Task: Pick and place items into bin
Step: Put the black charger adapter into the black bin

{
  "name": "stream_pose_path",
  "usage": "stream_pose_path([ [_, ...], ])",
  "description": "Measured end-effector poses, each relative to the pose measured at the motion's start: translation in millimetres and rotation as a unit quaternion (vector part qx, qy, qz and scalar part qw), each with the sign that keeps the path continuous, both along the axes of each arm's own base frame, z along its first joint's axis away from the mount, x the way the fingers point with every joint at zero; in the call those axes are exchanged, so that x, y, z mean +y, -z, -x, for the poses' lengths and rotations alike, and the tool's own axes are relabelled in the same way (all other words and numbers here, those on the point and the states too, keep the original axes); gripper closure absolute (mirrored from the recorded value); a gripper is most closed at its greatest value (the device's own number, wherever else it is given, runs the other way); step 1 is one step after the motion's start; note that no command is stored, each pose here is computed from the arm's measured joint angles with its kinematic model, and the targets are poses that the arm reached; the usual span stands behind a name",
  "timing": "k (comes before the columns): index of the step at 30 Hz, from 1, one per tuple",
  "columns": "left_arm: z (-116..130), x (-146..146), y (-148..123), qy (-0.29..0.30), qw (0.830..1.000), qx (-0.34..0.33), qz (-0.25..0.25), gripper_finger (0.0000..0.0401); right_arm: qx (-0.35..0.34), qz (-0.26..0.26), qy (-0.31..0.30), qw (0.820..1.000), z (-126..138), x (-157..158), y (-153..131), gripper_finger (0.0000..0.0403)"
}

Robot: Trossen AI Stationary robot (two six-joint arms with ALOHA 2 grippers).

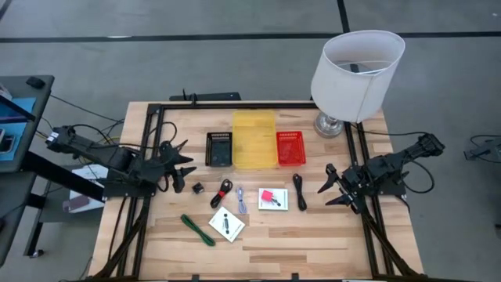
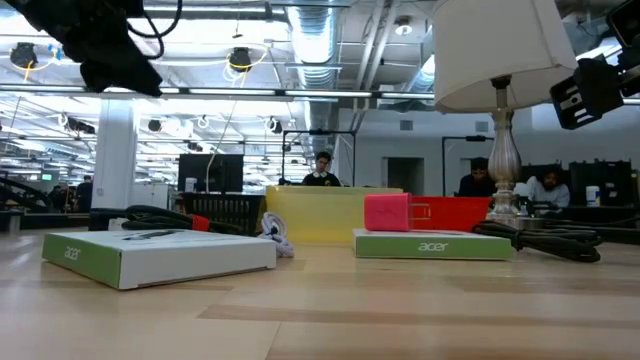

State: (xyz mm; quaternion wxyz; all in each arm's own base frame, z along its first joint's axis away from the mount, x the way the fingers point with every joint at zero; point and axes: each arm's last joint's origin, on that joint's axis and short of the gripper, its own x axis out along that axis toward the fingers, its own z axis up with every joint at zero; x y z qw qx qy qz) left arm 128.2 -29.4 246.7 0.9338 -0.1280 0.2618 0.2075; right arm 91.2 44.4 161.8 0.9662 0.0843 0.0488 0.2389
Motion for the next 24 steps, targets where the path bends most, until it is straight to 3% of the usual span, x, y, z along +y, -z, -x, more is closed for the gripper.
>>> stream_pose_path([
  [5,-1,0,7,-0.022,0.999,0.031,0.007,0.0233,0.0,0.0,0.0,1.0,0,0,0,0.0184],
  [10,-7,-2,16,-0.028,0.997,0.072,0.005,0.0199,0.0,0.0,0.0,1.0,0,0,0,0.0184],
  [17,-17,-9,34,0.0,0.987,0.16,0.016,0.015,0.0,0.0,0.0,1.0,0,0,0,0.0184],
  [24,-25,-14,47,0.015,0.977,0.212,0.027,0.014,0.0,0.0,0.0,1.0,0,0,0,0.0184],
])
